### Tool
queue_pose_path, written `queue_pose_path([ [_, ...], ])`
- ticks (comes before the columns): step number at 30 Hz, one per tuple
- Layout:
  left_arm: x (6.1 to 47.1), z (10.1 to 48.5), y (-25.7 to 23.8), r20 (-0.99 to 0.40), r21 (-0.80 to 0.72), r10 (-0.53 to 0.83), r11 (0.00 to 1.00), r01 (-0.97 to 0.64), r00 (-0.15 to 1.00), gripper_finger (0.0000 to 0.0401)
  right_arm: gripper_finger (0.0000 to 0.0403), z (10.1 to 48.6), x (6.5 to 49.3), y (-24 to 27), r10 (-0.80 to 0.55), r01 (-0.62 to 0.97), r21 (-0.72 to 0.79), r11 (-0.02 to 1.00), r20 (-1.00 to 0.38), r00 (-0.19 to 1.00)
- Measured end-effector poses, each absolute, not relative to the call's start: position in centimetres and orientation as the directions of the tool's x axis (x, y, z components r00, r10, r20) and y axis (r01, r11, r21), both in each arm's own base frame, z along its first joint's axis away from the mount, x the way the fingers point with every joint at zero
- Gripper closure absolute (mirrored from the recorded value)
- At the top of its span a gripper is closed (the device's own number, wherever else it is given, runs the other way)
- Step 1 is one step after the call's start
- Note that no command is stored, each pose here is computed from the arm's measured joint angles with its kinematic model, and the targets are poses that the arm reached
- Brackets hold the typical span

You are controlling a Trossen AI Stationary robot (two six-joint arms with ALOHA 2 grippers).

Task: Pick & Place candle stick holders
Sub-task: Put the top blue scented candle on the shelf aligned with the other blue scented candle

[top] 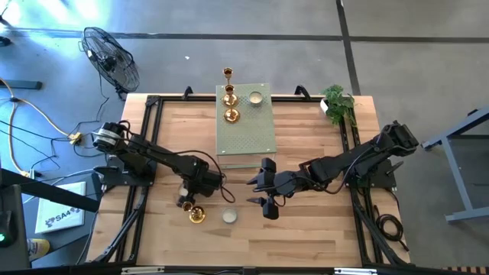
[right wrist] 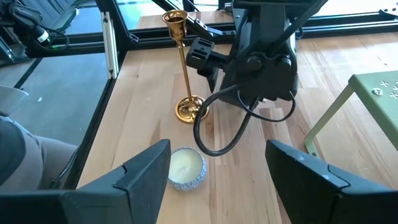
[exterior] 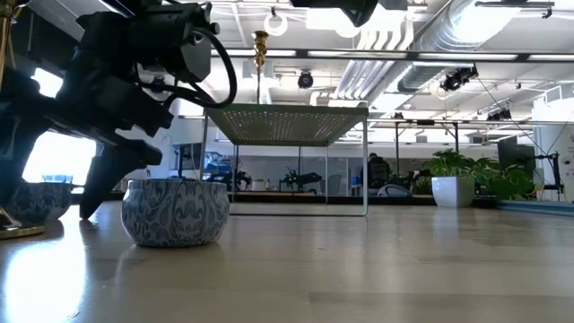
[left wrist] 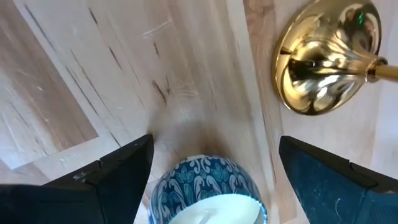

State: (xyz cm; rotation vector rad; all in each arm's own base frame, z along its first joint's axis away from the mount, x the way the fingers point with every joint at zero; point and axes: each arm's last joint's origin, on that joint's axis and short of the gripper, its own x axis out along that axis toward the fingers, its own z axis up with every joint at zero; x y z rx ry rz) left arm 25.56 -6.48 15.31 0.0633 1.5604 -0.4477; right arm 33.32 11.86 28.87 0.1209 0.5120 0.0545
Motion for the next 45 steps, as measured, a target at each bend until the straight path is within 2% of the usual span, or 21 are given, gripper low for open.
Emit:
queue_pose_path([
  [7,25.59,15.29,-6.47,-0.972,-0.231,-0.231,0.892,0.388,-0.047,0.0059,0.0144,28.88,33.32,11.87,0.082,-0.022,0.129,0.991,-0.485,0.871],
  [41,25.74,15.35,-6.47,-0.974,-0.217,-0.225,0.893,0.394,-0.027,0.0059,0.0144,28.89,33.33,11.86,0.079,-0.028,0.112,0.993,-0.484,0.871],
  [45,25.83,15.36,-6.49,-0.974,-0.209,-0.226,0.866,0.453,-0.018,0.0059,0.0144,28.88,33.33,11.86,0.079,-0.027,0.113,0.993,-0.484,0.871],
])
